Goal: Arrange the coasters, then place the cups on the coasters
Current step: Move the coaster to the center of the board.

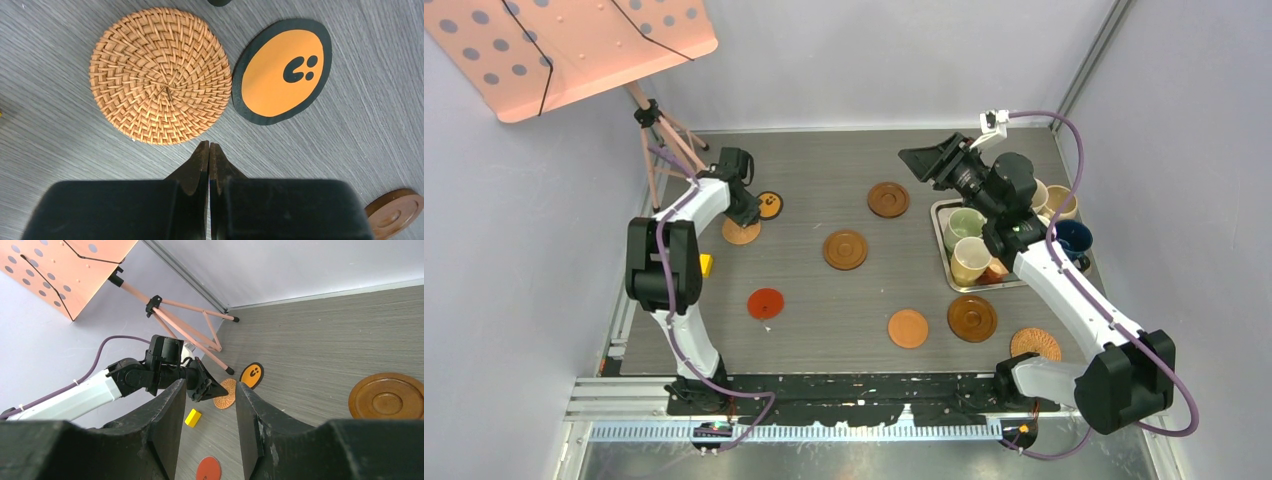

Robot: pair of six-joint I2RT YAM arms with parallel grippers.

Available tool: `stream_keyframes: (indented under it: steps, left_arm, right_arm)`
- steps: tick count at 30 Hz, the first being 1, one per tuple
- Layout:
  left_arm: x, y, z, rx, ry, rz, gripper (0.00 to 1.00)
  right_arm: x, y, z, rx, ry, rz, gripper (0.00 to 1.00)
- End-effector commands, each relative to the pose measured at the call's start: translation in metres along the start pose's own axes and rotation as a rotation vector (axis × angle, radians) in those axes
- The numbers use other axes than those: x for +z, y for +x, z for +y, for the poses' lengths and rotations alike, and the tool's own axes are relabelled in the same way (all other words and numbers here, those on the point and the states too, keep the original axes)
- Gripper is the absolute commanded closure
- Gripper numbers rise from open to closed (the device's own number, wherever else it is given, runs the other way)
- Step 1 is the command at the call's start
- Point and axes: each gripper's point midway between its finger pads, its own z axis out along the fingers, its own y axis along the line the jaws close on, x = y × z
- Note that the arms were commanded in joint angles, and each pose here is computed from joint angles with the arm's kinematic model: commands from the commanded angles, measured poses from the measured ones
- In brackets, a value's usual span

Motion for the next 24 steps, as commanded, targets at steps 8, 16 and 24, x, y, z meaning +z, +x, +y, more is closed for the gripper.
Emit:
stream_keyframes:
  steps: [8, 16, 24]
  left_arm:
    - [-0.001, -0.002, 0.004, -0.198, 0.003, -0.034, 1.0]
    - [-0.039, -0.038, 0.029, -0.066, -0.097, -0.186, 1.0]
    - [-0.068, -0.055, 0.064, 0.049, -0.131, -0.248, 1.0]
  right_arm:
    - [-0.01, -0.019, 0.019, -0.041, -0.047, -0.061, 0.52]
    - [-0.002, -0.005, 0.005, -0.016, -0.017, -0.012, 0.53]
    - [0.027, 0.038, -0.027, 0.058, 0.081, 0.116, 0.54]
